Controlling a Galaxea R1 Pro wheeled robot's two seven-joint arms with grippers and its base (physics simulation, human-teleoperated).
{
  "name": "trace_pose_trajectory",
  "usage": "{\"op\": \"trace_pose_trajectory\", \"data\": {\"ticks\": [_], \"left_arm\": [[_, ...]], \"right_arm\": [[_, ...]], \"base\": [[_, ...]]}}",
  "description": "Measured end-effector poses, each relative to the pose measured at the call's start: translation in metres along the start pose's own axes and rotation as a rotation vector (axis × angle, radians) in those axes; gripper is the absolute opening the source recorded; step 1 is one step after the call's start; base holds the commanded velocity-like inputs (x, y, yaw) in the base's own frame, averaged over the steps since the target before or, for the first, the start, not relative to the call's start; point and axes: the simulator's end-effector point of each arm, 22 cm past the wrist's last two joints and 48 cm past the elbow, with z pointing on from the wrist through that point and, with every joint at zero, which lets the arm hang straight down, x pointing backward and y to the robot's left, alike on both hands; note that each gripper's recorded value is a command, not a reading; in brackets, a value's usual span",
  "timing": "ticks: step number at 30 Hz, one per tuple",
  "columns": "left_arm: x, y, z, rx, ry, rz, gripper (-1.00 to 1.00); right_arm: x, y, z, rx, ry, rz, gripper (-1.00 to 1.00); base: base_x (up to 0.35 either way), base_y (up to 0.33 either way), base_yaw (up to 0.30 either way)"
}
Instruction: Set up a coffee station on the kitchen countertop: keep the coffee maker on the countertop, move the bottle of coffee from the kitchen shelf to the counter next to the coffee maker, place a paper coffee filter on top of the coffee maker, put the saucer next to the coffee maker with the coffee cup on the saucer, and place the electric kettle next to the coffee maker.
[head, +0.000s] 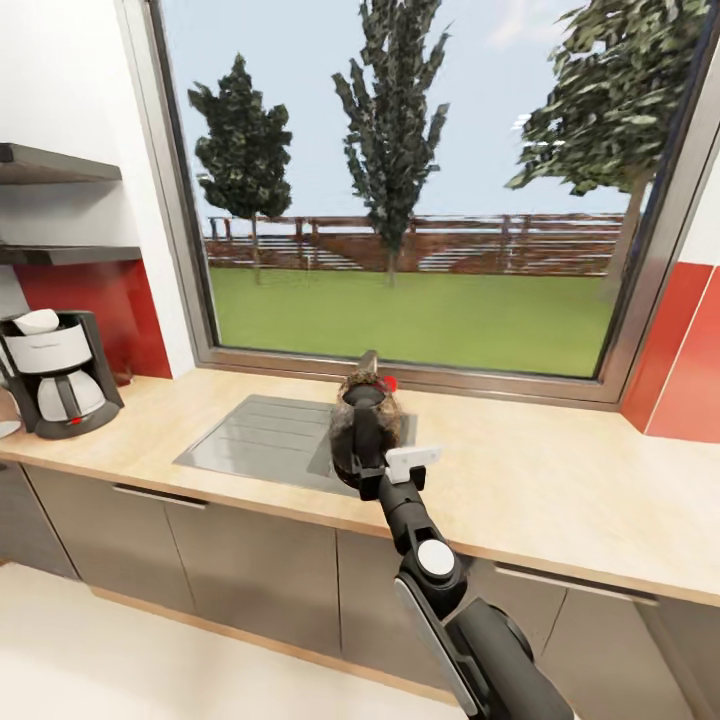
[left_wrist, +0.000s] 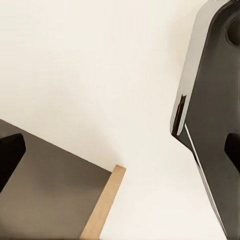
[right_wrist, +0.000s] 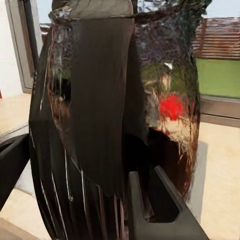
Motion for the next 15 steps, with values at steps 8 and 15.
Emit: {"op": "trace_pose_trajectory", "data": {"ticks": [8,15], "left_arm": [[-0.002,-0.0004,0.0,0.001,-0.005,-0.003,1.0],[-0.0038,-0.0002,0.0002,0.002,-0.009,-0.004,1.0]], "right_arm": [[-0.0029,0.0003,-0.001,0.0,-0.005,-0.001,-1.0],[-0.0058,0.0006,-0.002,-0.001,-0.01,-0.003,-1.0]], "base": [[0.0,0.0,0.257],[0.0,0.0,0.258]]}}
